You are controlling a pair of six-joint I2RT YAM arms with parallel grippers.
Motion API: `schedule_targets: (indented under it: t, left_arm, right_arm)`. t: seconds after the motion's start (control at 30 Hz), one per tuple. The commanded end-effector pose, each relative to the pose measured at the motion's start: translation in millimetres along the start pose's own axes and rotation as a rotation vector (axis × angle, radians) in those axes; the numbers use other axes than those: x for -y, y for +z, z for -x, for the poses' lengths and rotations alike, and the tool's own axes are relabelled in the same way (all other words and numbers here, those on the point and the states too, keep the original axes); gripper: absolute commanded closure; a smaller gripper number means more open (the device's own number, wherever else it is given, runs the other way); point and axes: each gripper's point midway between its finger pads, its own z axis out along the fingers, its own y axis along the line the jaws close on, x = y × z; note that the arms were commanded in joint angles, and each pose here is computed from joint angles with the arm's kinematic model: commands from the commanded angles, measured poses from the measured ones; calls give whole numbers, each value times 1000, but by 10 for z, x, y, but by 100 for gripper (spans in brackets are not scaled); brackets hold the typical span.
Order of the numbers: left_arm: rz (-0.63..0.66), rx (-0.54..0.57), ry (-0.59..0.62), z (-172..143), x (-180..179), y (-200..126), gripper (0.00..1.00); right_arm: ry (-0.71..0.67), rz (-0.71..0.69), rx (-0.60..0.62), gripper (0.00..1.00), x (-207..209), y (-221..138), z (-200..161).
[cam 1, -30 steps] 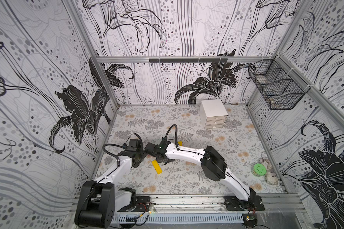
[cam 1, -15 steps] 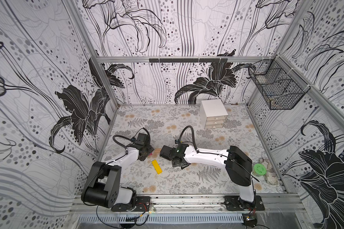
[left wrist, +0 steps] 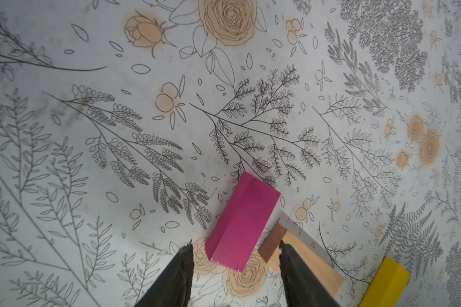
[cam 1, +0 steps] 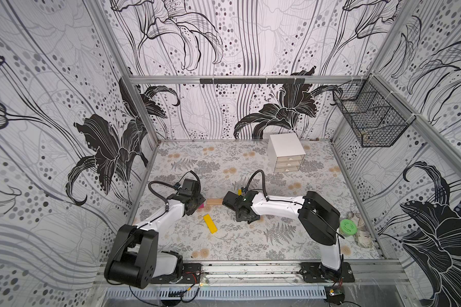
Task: Assemble the letter h with building blocks
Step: Assemble the building block at the center of the board.
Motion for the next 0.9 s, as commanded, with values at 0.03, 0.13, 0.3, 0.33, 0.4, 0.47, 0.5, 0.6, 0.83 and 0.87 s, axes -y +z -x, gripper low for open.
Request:
schedule_targets:
  t: [0.03,0.13,0.3,0.33,0.4,0.47,0.5,0.6,0.83,0.87]
  left_arm:
    - [28,10,18,-62,-174,-89,45]
    - [24,15,15,-77,-209,-143,44]
    - [4,7,18,-92,-187,-196,44]
    - [0,6,18,-94,-181,-202,44]
    - [-4,3,20,-98,-175,-210,44]
    - [-3,2,25,-103,-182,-217,44]
    - [-3,1,27,-107,-188,-221,44]
    - [-2,3,30,-111,-202,-229,44]
    - [1,6,28,-124,-235,-232,44]
    - [2,7,26,-122,-237,-230,44]
  right_arm:
    - [-4,31,-2,85,-64,61,-6]
    - [18,31,-15,85,-84,117,-26]
    - [65,-22,-12,84,-11,172,-9]
    - [73,-26,-12,83,3,182,-3]
    - [78,-25,-14,82,14,202,-2]
    - [80,-22,-18,79,17,225,4]
    - [79,-22,-19,76,13,232,5]
    - [75,-19,-25,57,-3,250,6]
    - [58,-3,-37,53,-9,214,-37]
    - [53,4,-37,55,-26,208,-34]
